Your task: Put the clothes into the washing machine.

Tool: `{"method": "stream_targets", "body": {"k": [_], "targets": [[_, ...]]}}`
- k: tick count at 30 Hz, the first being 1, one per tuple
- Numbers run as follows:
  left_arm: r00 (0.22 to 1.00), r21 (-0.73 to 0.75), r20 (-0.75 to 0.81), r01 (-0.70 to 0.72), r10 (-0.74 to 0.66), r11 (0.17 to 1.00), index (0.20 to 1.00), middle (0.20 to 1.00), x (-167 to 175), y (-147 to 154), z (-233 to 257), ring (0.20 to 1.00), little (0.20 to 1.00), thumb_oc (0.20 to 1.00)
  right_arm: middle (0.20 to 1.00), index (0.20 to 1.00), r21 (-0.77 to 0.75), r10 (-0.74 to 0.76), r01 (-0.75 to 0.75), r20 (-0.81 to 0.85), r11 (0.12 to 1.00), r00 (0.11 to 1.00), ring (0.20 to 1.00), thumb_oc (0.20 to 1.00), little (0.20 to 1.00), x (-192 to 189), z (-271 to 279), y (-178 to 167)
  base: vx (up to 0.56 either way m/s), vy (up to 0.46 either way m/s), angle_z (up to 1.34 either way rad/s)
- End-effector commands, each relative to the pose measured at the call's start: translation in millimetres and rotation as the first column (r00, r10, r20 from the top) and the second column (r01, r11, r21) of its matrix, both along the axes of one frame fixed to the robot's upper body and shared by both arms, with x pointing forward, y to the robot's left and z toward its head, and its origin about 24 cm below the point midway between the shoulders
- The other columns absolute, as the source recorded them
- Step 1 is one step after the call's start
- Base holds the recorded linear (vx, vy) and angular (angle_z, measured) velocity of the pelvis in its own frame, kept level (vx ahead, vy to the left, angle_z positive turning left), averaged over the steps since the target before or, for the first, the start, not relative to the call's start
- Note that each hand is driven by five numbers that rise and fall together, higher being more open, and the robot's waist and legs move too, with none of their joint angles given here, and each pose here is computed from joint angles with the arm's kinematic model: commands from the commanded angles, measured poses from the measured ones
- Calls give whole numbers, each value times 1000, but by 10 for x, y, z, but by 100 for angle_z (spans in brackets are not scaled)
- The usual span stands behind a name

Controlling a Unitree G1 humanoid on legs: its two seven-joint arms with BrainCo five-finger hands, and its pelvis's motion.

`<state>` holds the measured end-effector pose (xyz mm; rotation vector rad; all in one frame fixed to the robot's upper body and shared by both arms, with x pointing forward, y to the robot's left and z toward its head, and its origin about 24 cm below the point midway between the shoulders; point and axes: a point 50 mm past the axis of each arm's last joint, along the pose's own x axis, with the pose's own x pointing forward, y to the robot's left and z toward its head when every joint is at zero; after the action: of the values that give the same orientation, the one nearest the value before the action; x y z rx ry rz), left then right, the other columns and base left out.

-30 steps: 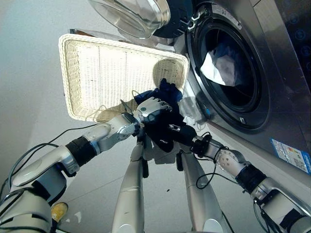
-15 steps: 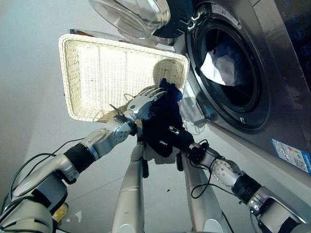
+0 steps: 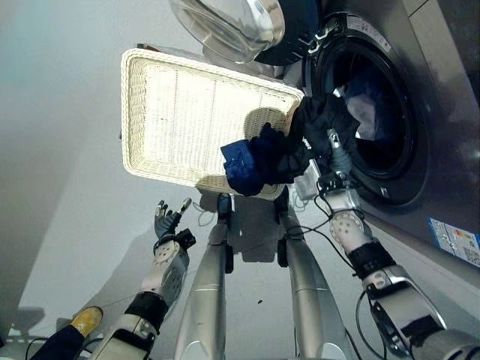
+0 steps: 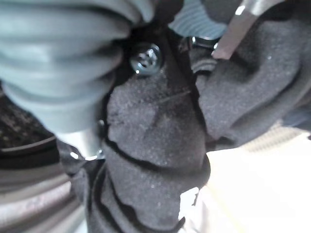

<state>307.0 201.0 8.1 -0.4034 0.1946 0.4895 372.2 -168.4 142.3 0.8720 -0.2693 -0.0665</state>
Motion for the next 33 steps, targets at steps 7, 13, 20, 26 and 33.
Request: {"method": "stream_targets", "body": {"k": [7, 13, 20, 26, 33], "targets": [[998, -65, 56, 35, -31, 997, 1000, 1000, -6, -5, -81, 1000, 1000, 1000, 200, 200, 96, -158, 149, 102, 984, 982, 200, 200, 200, 136, 565, -511, 38, -14, 4], [995, -70, 42, 95, -92, 993, 1000, 1000, -218, -87, -303, 1000, 1000, 1000, 200, 200, 378, -409, 346, 98, 858, 907, 200, 200, 200, 71, 917, -1105, 34, -44, 11], [990, -40, 59, 131, -128, 991, 1000, 1000, -329, 10, -298, 1000, 1000, 1000, 200, 200, 633, -727, 607, -101, 480, 680, 200, 200, 200, -368, 1146, -2018, 25, -109, 3], [986, -19, 57, 160, -159, 987, 1000, 1000, -428, 136, -256, 1000, 1000, 1000, 200, 200, 771, -949, 637, -193, 10, 248, 200, 200, 200, -1181, 1276, -2575, 41, -66, -3], [982, -9, 43, 186, -186, 982, 1000, 1000, -427, 214, -166, 1000, 1000, 1000, 278, 278, 745, -893, 524, -444, -413, -74, 278, 278, 278, -1853, 1220, -2796, 23, -23, -10]]}}
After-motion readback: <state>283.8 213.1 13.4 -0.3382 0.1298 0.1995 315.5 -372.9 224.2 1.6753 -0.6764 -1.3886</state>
